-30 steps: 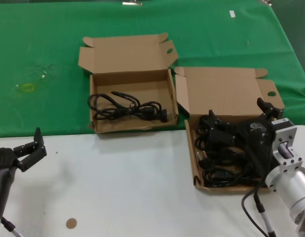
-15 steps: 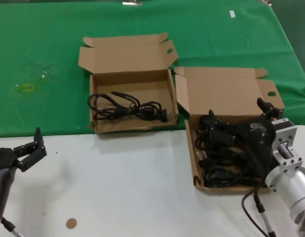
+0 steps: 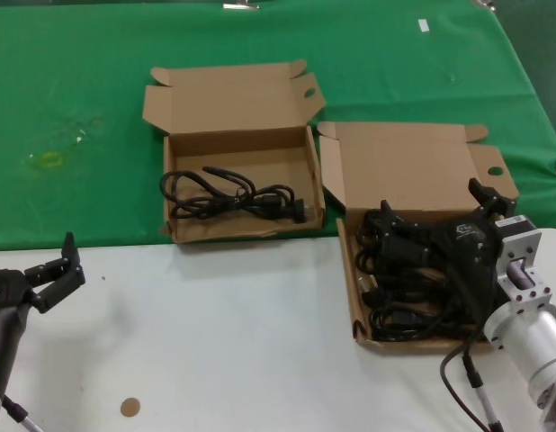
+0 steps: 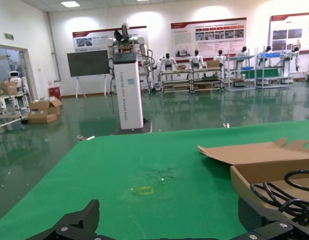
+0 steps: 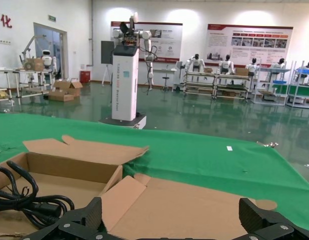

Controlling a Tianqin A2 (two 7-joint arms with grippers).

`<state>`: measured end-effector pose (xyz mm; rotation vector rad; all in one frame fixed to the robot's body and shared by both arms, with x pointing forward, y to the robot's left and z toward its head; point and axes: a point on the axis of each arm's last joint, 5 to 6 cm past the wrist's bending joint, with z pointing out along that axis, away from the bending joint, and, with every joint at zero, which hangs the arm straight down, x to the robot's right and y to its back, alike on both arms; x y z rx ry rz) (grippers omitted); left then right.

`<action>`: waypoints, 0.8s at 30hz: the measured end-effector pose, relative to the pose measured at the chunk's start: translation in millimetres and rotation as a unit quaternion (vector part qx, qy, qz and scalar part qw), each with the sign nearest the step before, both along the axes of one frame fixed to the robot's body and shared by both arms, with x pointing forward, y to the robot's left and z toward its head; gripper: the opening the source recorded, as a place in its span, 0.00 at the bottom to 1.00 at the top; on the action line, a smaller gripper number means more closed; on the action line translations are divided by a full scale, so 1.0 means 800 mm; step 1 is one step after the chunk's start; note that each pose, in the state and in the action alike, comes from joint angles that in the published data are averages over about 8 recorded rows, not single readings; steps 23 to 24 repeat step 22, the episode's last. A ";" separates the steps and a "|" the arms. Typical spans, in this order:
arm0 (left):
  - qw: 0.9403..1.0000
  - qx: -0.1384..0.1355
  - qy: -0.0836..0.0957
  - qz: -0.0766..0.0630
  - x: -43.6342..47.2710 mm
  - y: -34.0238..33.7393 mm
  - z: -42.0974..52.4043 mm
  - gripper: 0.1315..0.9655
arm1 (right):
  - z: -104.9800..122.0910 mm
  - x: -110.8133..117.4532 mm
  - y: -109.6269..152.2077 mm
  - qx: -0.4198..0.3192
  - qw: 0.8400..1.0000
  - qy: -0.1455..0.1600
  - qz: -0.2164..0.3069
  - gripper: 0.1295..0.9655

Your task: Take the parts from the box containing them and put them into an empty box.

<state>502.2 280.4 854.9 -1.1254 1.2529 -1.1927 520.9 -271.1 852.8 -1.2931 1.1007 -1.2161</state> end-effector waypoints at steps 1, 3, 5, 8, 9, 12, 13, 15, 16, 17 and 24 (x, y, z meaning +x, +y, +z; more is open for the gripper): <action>1.000 0.000 0.000 0.000 0.000 0.0000 0.000 1.00 | 0.000 0.000 0.000 0.000 1.000 0.000 0.000 1.00; 1.000 0.000 0.000 0.000 0.000 0.0000 0.000 1.00 | 0.000 0.000 0.000 0.000 1.000 0.000 0.000 1.00; 1.000 0.000 0.000 0.000 0.000 0.0000 0.000 1.00 | 0.000 0.000 0.000 0.000 1.000 0.000 0.000 1.00; 1.000 0.000 0.000 0.000 0.000 0.0000 0.000 1.00 | 0.000 0.000 0.000 0.000 1.000 0.000 0.000 1.00; 1.000 0.000 0.000 0.000 0.000 0.0000 0.000 1.00 | 0.000 0.000 0.000 0.000 1.000 0.000 0.000 1.00; 1.000 0.000 0.000 0.000 0.000 0.0000 0.000 1.00 | 0.000 0.000 0.000 0.000 1.000 0.000 0.000 1.00; 1.000 0.000 0.000 0.000 0.000 0.0000 0.000 1.00 | 0.000 0.000 0.000 0.000 1.000 0.000 0.000 1.00; 1.000 0.000 0.000 0.000 0.000 0.0000 0.000 1.00 | 0.000 0.000 0.000 0.000 1.000 0.000 0.000 1.00; 1.000 0.000 0.000 0.000 0.000 0.0000 0.000 1.00 | 0.000 0.000 0.000 0.000 1.000 0.000 0.000 1.00; 1.000 0.000 0.000 0.000 0.000 0.0000 0.000 1.00 | 0.000 0.000 0.000 0.000 1.000 0.000 0.000 1.00; 1.000 0.000 0.000 0.000 0.000 0.0000 0.000 1.00 | 0.000 0.000 0.000 0.000 1.000 0.000 0.000 1.00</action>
